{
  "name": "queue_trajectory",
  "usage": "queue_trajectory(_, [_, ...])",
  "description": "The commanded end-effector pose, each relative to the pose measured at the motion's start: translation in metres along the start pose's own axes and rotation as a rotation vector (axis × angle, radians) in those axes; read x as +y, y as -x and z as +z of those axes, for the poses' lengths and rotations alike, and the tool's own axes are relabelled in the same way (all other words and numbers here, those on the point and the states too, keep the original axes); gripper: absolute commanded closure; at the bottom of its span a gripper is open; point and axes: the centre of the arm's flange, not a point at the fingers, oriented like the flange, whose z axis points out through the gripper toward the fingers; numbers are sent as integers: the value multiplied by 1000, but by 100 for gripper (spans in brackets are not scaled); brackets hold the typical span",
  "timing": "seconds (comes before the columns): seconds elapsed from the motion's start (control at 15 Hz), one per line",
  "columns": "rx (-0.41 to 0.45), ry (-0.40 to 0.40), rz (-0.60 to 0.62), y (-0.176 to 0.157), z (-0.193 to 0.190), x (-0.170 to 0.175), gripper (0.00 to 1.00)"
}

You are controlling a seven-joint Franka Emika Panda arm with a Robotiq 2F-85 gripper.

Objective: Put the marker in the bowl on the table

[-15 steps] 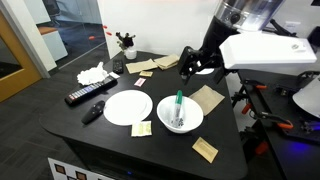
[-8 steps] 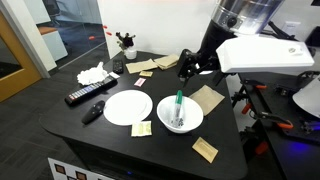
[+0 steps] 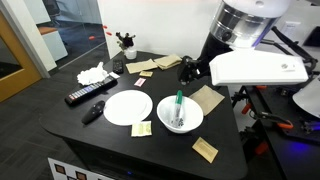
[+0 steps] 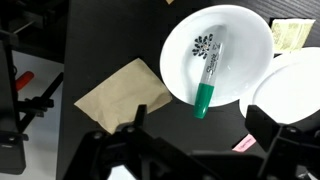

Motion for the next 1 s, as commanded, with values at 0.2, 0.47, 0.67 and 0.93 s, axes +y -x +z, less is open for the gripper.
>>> queue_trajectory(0.2, [47, -3, 39, 12, 23, -20, 0])
queue_trajectory(0.47, [70, 4, 47, 8, 38, -30, 0])
queue_trajectory(0.67, [69, 21, 46, 9, 48, -38, 10])
queue_trajectory(0.93, [68, 28, 40, 14, 55, -48, 18])
